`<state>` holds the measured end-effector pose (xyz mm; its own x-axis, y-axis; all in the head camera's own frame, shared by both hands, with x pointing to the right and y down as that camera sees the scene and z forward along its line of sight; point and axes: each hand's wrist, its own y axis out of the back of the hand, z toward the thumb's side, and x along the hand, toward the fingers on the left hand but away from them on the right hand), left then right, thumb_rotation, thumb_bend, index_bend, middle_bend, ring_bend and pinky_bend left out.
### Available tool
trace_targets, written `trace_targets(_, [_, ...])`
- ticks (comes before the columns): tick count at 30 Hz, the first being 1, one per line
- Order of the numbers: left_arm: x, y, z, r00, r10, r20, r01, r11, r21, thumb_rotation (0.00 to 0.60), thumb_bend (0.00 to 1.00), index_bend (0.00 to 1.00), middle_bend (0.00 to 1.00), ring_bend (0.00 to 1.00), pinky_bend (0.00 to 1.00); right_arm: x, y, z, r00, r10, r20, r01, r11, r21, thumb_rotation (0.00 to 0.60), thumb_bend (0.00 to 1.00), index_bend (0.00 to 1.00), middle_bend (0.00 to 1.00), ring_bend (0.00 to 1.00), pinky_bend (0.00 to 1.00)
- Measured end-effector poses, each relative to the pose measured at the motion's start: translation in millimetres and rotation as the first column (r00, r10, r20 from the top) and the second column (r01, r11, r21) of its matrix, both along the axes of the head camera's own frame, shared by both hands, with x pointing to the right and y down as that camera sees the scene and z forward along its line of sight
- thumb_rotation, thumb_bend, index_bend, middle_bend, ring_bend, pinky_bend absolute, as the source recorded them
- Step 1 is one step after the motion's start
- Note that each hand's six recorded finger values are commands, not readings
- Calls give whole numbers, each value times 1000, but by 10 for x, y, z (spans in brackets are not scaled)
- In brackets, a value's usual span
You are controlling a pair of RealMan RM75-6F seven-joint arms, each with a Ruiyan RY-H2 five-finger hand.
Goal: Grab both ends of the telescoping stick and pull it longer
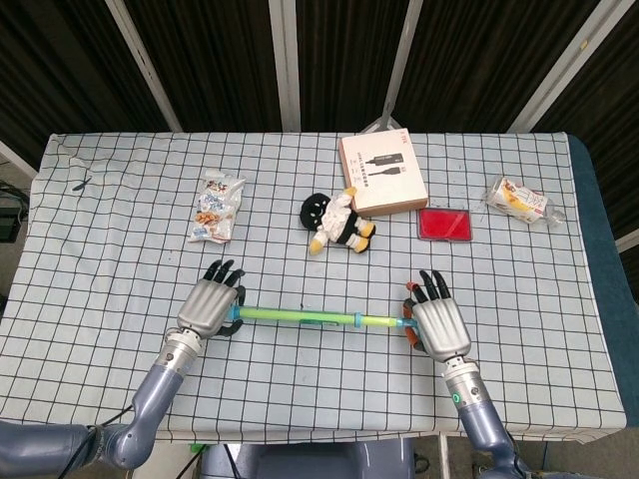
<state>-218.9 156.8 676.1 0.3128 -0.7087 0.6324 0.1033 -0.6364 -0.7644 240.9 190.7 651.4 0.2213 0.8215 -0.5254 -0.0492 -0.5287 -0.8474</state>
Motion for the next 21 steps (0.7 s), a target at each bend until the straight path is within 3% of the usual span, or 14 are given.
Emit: trace_targets(21, [-466,-67,-179,997,-47,53,46,999,18,600,476,547,144,0,0,352,-133,-149,998,41,-57,-39,998,39,600,514,703,246,0,0])
